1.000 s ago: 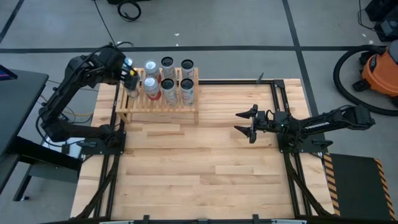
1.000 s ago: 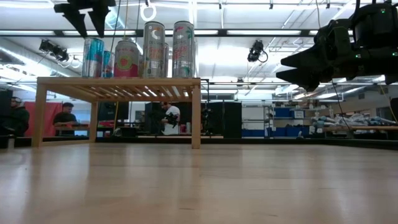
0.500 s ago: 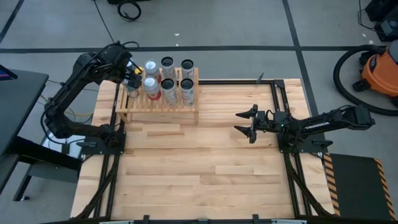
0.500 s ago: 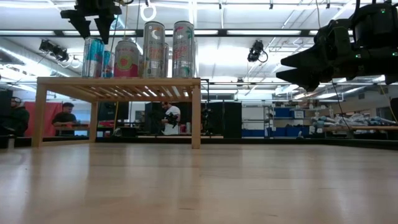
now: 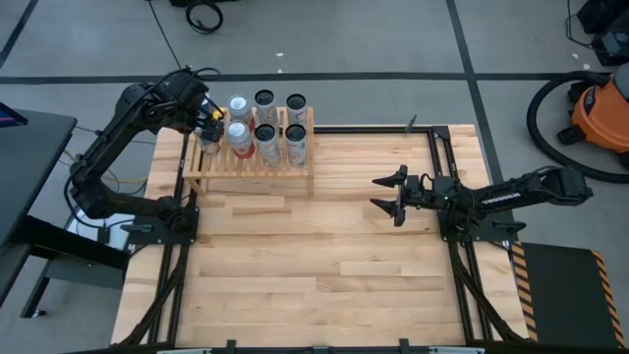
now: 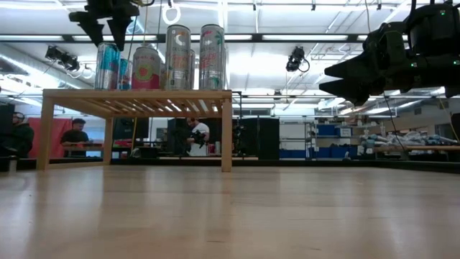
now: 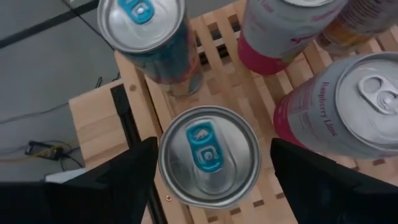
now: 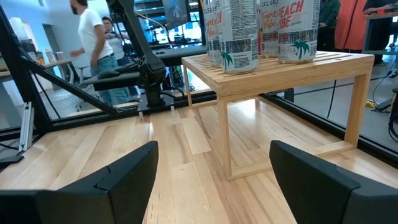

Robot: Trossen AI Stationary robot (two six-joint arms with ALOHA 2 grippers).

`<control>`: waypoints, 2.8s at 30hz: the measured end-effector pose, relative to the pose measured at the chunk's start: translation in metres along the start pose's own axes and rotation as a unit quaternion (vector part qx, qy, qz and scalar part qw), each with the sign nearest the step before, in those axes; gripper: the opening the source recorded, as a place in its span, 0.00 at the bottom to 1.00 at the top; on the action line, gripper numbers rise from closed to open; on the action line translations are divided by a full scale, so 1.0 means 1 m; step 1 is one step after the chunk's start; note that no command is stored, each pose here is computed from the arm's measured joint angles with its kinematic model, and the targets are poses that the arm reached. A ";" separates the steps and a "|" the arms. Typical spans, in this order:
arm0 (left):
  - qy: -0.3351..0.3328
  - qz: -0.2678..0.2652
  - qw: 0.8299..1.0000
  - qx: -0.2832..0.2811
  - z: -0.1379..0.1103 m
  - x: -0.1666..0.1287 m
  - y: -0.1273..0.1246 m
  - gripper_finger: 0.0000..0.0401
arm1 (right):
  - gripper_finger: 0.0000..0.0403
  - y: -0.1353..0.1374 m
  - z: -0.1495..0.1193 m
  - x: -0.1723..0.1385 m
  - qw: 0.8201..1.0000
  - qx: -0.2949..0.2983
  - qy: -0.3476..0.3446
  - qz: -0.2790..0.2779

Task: Place canned beverage on shelf
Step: Adjust the blue soda can

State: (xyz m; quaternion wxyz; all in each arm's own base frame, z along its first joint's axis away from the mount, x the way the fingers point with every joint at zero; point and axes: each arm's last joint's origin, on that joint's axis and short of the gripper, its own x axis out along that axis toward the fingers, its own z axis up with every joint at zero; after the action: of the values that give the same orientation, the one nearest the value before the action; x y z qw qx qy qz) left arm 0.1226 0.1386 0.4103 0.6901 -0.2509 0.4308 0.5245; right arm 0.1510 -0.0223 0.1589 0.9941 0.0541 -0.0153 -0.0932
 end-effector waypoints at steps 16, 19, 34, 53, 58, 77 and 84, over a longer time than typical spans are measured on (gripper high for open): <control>0.004 -0.014 1.000 0.015 0.000 0.000 -0.001 0.73 | 0.79 0.000 0.000 0.000 1.000 0.000 0.000 0.000; 0.009 -0.006 1.000 0.015 -0.001 0.000 0.000 0.68 | 0.79 0.000 0.000 0.000 1.000 0.000 0.000 0.000; 0.025 -0.001 0.998 0.064 -0.009 -0.005 0.006 0.62 | 0.79 0.000 0.000 0.000 1.000 0.000 0.000 0.000; 0.034 -0.049 0.976 0.211 -0.013 -0.008 0.005 0.63 | 0.79 0.000 0.000 0.000 1.000 0.000 0.000 0.000; 0.034 -0.058 0.968 0.241 -0.014 -0.008 0.005 0.63 | 0.79 0.000 0.000 0.000 1.000 0.000 0.000 0.000; 0.033 -0.044 0.954 0.293 -0.014 -0.008 0.015 0.63 | 0.79 0.000 0.000 0.000 1.000 0.000 0.000 0.000; 0.031 -0.053 0.943 0.327 -0.013 -0.008 0.021 0.63 | 0.79 0.000 0.000 0.000 1.000 0.000 0.000 0.000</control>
State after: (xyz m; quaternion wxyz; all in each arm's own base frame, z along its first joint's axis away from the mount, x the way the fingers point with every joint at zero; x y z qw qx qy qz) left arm 0.0976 0.1309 0.4127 0.7471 -0.0502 0.5862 0.3093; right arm 0.1510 -0.0223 0.1590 0.9940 0.0543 -0.0153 -0.0932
